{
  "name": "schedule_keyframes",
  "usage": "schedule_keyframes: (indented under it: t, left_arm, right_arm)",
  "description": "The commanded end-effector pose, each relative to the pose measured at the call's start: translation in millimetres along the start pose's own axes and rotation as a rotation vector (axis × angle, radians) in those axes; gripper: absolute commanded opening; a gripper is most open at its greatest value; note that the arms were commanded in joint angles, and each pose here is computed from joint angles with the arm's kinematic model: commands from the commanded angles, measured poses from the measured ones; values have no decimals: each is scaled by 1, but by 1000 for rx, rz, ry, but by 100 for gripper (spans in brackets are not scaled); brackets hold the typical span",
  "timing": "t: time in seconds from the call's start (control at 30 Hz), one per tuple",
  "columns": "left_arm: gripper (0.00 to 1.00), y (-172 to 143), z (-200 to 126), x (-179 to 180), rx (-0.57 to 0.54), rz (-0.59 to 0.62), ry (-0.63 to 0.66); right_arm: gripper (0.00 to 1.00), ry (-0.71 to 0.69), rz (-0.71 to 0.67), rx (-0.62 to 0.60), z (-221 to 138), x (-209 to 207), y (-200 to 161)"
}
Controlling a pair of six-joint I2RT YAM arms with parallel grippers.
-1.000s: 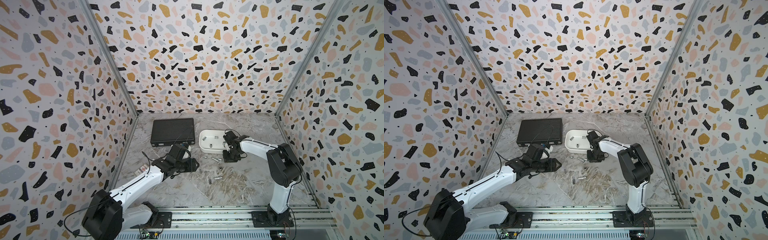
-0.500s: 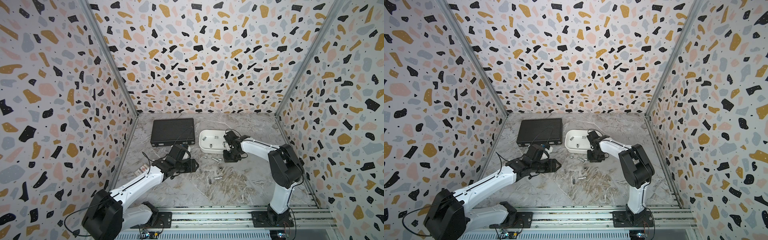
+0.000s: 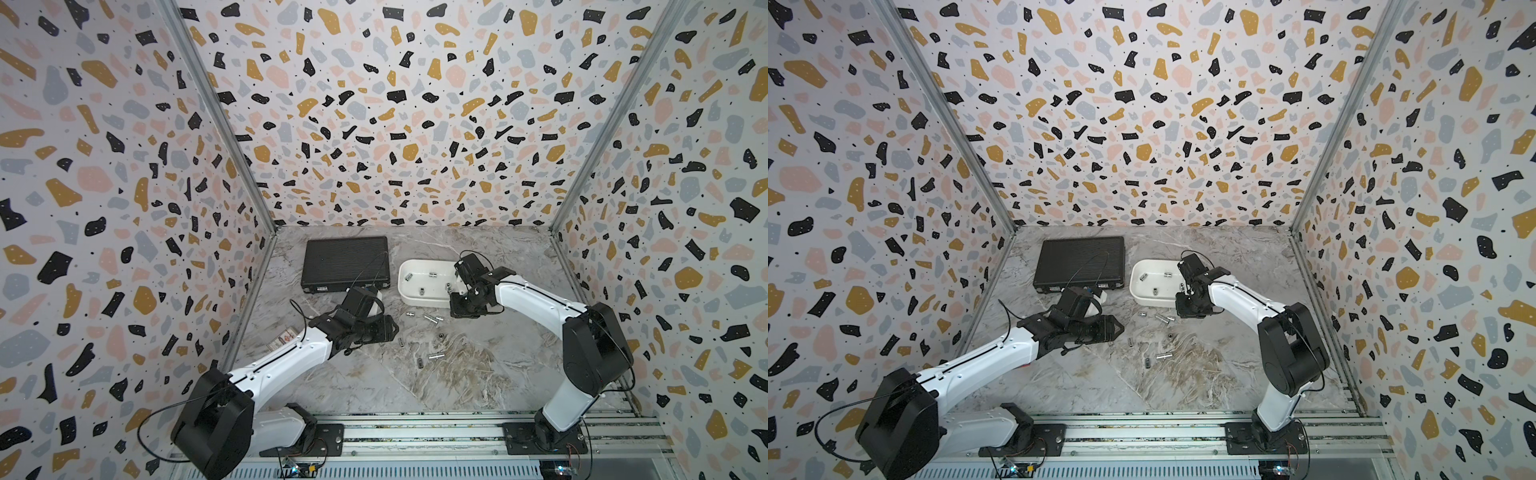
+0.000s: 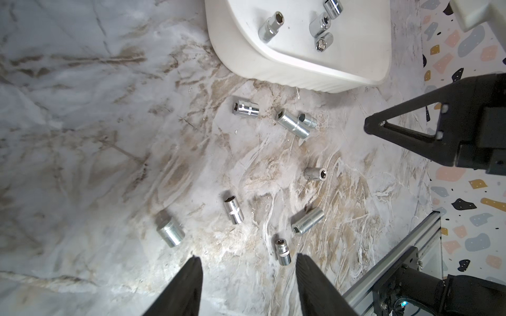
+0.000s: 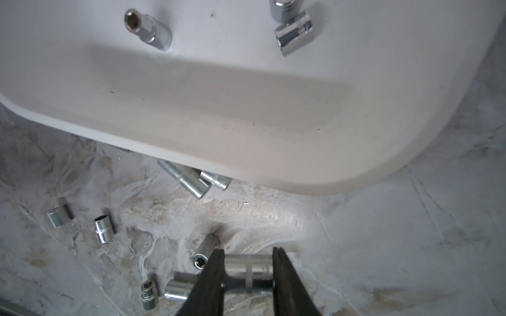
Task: Put the socket on the desktop into the storage box
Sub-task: Pick up the socket head at the center of the board.
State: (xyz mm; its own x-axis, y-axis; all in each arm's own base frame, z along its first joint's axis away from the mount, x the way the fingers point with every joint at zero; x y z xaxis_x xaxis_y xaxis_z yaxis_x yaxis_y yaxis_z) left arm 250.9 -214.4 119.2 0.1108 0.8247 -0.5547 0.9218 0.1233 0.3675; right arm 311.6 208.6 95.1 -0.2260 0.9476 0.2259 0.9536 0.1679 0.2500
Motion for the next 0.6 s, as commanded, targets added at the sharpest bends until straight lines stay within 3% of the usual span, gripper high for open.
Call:
schedule_keyframes:
  t: [0.0, 0.57]
  left_arm:
    - [59, 25, -6, -20, -75, 31, -32]
    - [58, 59, -10, -27, -126, 35, -14]
  right_arm:
    - [29, 15, -32, -48, -26, 10, 12]
    - [30, 1, -12, -102, -32, 6, 77]
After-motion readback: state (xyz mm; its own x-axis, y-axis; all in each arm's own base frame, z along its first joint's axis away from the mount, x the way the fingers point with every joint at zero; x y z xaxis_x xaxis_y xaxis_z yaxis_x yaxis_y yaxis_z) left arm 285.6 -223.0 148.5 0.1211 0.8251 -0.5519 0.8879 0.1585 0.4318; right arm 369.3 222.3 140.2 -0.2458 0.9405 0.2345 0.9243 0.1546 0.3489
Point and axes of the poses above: each gripper's point midway between its finger pads, its own z axis out along the fingers, its own x axis along the line the jaws close on, y = z × x, the point moved 1 cm from there along -z, back along the fingers, and after that the axes turned 4 degrees about -z, right-handed, at the moved point
